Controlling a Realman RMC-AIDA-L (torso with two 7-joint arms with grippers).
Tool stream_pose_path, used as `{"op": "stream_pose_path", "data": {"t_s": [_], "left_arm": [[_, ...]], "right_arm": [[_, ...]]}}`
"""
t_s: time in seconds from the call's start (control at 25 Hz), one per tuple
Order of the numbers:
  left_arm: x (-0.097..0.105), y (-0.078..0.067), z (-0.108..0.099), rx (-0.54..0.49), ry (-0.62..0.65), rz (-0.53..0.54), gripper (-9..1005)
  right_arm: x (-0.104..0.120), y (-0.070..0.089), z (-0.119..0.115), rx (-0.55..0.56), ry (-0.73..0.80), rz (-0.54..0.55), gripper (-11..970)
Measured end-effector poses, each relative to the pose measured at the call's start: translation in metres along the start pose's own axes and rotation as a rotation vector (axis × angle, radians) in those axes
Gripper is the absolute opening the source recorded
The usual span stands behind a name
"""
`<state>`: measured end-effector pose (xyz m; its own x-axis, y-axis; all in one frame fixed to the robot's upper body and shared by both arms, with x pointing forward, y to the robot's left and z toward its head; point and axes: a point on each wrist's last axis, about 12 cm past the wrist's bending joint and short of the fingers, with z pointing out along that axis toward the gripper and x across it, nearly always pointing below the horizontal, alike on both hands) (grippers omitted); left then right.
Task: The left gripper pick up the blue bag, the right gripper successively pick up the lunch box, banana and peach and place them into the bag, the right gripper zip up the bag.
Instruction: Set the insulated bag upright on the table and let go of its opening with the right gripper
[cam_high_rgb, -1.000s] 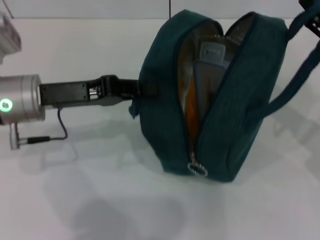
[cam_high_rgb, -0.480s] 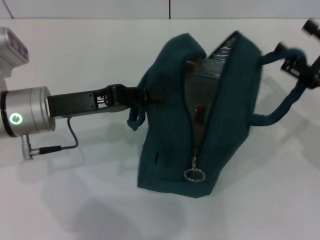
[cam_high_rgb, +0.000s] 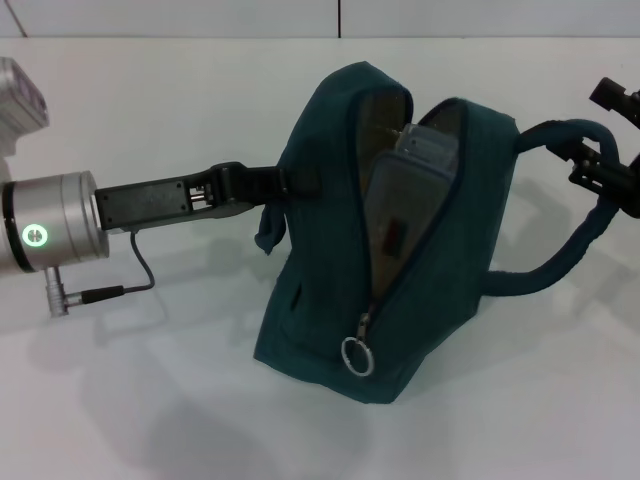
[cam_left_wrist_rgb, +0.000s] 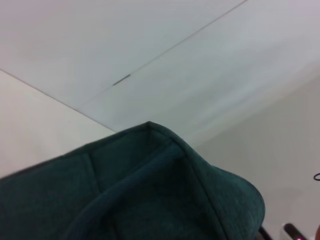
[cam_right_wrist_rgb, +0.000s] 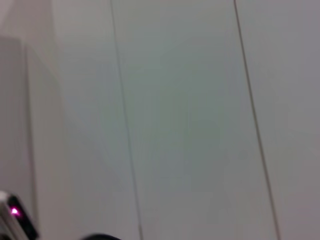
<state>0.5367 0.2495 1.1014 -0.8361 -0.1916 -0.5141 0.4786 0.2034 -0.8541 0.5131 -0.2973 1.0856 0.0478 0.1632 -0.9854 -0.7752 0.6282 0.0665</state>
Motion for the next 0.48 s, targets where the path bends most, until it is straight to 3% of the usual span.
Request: {"op": "stream_pose_path", "data": {"t_s": [0.12, 0.28, 0.48], "left_arm": [[-0.001, 0.002, 0.0, -0.016, -0.009, 0.007, 61], [0.0, 0.004, -0.002, -0.032, -0.019, 0.01, 62], [0.0, 0.006, -0.004, -0.044, -0.035, 0.014, 64]], "right_arm": [[-0.006, -0.005, 0.005, -0.03, 0.015, 0.054, 859], [-0.004, -0.021, 0.017, 0.025, 0.096, 0.124, 859], [0.0, -0.024, 0.034, -0.006, 0.187, 0.134, 859]]}}
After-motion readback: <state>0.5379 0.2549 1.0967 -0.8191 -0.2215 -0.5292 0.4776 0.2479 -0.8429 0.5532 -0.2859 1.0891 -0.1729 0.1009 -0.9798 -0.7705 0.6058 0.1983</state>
